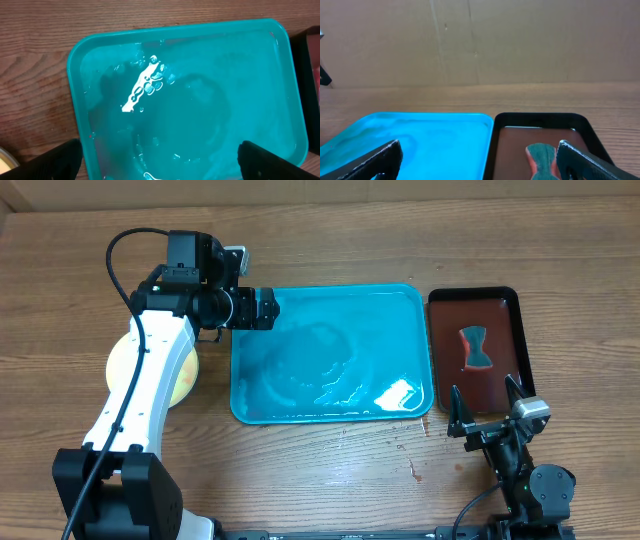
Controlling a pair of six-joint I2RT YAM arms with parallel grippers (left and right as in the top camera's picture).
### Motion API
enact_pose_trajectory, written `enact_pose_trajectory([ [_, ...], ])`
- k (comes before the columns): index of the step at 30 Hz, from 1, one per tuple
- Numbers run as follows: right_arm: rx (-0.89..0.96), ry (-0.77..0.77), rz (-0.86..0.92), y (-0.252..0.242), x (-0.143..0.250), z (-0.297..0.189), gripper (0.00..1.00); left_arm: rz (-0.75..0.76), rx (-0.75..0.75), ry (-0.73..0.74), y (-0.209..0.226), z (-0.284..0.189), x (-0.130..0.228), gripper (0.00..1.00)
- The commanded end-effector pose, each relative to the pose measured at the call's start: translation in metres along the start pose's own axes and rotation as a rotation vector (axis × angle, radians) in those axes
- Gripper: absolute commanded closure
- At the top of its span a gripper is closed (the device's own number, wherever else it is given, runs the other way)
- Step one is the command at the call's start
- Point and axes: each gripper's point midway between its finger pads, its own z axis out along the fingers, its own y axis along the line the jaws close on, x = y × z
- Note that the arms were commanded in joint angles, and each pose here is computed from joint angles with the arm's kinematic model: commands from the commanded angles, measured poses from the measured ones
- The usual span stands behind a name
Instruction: Clean dirty plates on tray and stack at the side
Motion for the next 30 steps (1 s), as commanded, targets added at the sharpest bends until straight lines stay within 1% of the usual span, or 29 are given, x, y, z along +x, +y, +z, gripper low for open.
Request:
enact_pose_trajectory([
  [1,-0.012,-0.003,0.003,0.002,0.002,0.0,0.0,0.004,0.002,-0.024,-0.002,-0.006,-0.007,0.0],
  [20,-0.012,-0.004,0.003,0.002,0.002,0.0,0.0,0.004,0.002,-0.024,-0.002,-0.006,-0.007,0.0],
  [23,-0.012,-0.003,0.003,0.002,0.002,0.0,0.0,-0.003,0.001,-0.002,-0.002,-0.006,-0.001,0.0],
  [26,-0.012,-0.003,0.003,0.002,0.002,0.0,0.0,0.013,-0.02,-0.043,0.001,-0.008,-0.011,0.01],
  [28,-0.012,-0.003,0.003,0.002,0.002,0.0,0.0,0.049,-0.027,-0.08,0.0,-0.016,-0.018,0.0],
  [30,-0.012,-0.003,0.003,0.002,0.002,0.0,0.0,0.074,-0.03,-0.147,-0.004,-0.028,-0.029,0.0],
])
